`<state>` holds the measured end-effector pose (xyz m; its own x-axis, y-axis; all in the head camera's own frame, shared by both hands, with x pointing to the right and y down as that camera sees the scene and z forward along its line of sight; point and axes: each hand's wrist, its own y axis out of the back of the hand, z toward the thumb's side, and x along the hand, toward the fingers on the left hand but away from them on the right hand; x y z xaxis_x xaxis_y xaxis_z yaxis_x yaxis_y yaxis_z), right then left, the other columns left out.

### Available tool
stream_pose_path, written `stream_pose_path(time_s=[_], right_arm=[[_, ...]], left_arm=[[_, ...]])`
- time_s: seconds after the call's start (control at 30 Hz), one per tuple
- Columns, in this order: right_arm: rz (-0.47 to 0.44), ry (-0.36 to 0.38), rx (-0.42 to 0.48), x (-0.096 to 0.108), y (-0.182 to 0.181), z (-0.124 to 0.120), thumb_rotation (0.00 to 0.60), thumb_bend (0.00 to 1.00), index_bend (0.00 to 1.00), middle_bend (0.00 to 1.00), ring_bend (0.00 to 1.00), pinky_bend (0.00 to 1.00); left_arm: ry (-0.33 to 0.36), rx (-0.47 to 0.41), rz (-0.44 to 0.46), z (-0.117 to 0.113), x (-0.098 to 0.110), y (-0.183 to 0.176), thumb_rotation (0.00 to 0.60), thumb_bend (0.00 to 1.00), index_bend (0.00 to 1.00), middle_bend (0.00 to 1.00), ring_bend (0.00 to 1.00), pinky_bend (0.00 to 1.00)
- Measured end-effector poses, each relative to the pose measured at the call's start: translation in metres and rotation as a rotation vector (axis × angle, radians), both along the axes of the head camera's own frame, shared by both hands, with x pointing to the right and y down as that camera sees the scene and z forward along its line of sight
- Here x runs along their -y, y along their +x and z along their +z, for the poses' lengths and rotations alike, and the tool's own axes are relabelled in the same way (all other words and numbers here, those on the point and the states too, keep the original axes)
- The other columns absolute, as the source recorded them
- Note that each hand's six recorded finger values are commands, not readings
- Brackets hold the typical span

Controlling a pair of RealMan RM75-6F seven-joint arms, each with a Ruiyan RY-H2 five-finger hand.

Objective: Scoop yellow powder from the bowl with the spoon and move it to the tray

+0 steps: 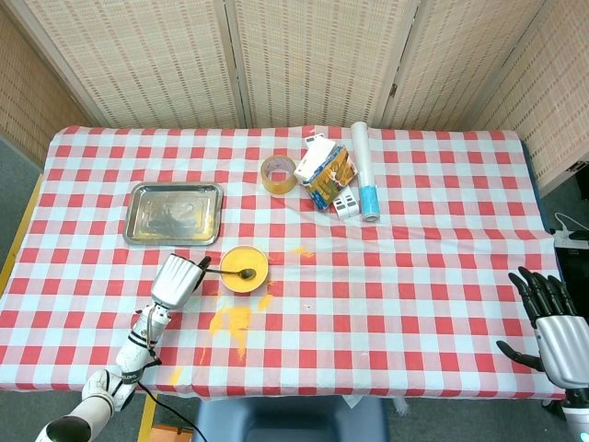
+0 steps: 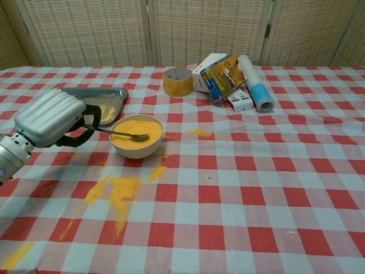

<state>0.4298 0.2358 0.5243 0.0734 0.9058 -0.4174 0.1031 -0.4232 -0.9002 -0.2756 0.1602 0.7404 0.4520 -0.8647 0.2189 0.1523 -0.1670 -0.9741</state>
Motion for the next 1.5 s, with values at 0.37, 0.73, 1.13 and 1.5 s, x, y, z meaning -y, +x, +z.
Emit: stream_pose_path(time_s=[0.37, 0.73, 1.13, 1.5], right_arm=[[-0.001, -0.001, 0.0, 0.0, 0.0, 0.0, 0.6, 0.04, 0.0, 0.0, 0.0, 0.0], [-0.003, -0.006, 0.005, 0.0, 0.0, -0.001, 0.6, 0.04, 0.0, 0.0, 0.0, 0.0], [0.0, -0.019, 0.016, 0.002, 0.002, 0.0, 0.6, 0.04, 0.0, 0.0, 0.0, 0.0], [0.004, -0.018, 0.03, 0.004, 0.005, -0.003, 0.6, 0.04, 0.0, 0.0, 0.0, 0.0]], left_arm=[[-0.014, -0.026, -0.003, -0.002, -0.001, 0.0, 0.6, 0.53, 0.93, 1.0, 1.0, 1.0], [-0.013, -0.038, -0.008, -0.008, 0.006, 0.002, 0.6, 0.62, 0.95, 1.0, 1.0, 1.0], [-0.058, -0.046, -0.029, -0.03, 0.029, 0.021, 0.6, 0.64, 0.96, 1.0, 1.0, 1.0], [-0.299, 0.189, -0.137, -0.04, 0.064, 0.023, 0.6, 0.65, 0.97, 1.0, 1.0, 1.0]])
